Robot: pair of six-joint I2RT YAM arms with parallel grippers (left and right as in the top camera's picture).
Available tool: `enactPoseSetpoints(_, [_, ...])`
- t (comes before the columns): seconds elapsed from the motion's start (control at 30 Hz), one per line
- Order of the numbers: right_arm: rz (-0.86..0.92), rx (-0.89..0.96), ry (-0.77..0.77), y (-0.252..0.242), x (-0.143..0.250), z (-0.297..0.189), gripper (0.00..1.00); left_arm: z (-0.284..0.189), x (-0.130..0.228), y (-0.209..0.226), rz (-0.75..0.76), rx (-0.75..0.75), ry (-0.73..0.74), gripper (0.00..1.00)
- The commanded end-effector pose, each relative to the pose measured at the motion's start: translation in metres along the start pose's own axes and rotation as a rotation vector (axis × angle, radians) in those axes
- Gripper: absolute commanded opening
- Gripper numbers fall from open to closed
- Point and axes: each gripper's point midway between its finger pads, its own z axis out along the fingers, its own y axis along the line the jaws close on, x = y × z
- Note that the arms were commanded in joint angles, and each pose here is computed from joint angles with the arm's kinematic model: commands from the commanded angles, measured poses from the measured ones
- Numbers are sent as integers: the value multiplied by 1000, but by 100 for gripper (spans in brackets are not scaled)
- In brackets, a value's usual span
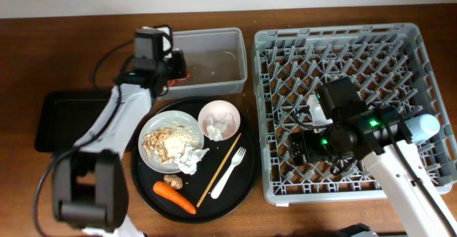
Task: Sort waste into correct bins and load items into the dishwasher rack
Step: 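Grasp the tissue from the plate with the left gripper, drop into bin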
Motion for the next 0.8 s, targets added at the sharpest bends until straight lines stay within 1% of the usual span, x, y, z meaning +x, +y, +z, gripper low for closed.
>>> enactPoseSetpoints(0.0, [-2,6,-14,0,-1,-3,98,13,10,-5,22,35,27,29])
enactPoseSetpoints(0.07, [-3,6,-16,0,-2,-3,98,-3,-4,-15,79,65,5,87])
enactPoseSetpoints(0.1, [-3,5,-17,0,-2,-3,98,-19,-13,-18,112,65,3,99])
enactPoseSetpoints(0.13, [-3,6,-16,0,-2,-3,98,-47,-19,-22,120,62,19,99])
enactPoseSetpoints(0.17, [-3,6,-16,0,-2,-3,98,-72,-11,-22,111,53,68,99])
enactPoseSetpoints(0.2, [-3,5,-17,0,-2,-3,98,-92,5,-23,103,52,137,99])
enactPoseSetpoints(0.23, [-3,5,-17,0,-2,-3,98,-110,28,-25,94,65,230,99])
enactPoseSetpoints(0.27, [-3,5,-16,0,-2,-3,98,-130,66,-28,85,68,384,99])
enactPoseSetpoints(0.3, [-3,6,-16,0,-2,-3,98,-140,92,-29,87,54,494,99])
enactPoseSetpoints(0.33, [-3,5,-17,0,-2,-3,98,-147,115,-29,94,44,587,99])
enactPoseSetpoints(0.37, [-3,5,-16,0,-2,-3,98,-148,134,-31,110,39,648,100])
enactPoseSetpoints(0.43, [-3,5,-15,0,-2,-3,98,-144,184,-37,171,42,761,99])
enactPoseSetpoints(0.47, [-2,5,-16,0,-2,-3,98,-139,211,-34,211,20,803,99])
enactPoseSetpoints(0.57, [-3,6,-16,0,-2,-3,98,-128,244,-24,238,-6,831,93])
enactPoseSetpoints(0.63, [-2,5,-16,0,-2,-3,98,-120,257,-19,237,-2,827,89])
enactPoseSetpoints(0.67, [-3,6,-16,0,-2,-3,98,-116,261,-18,237,2,817,80])
enactPoseSetpoints(0.73, [-3,6,-16,0,-2,-3,98,-109,256,-21,240,13,781,59])
enactPoseSetpoints(0.77, [-2,5,-16,0,-2,-3,98,-106,252,-23,242,20,761,44])
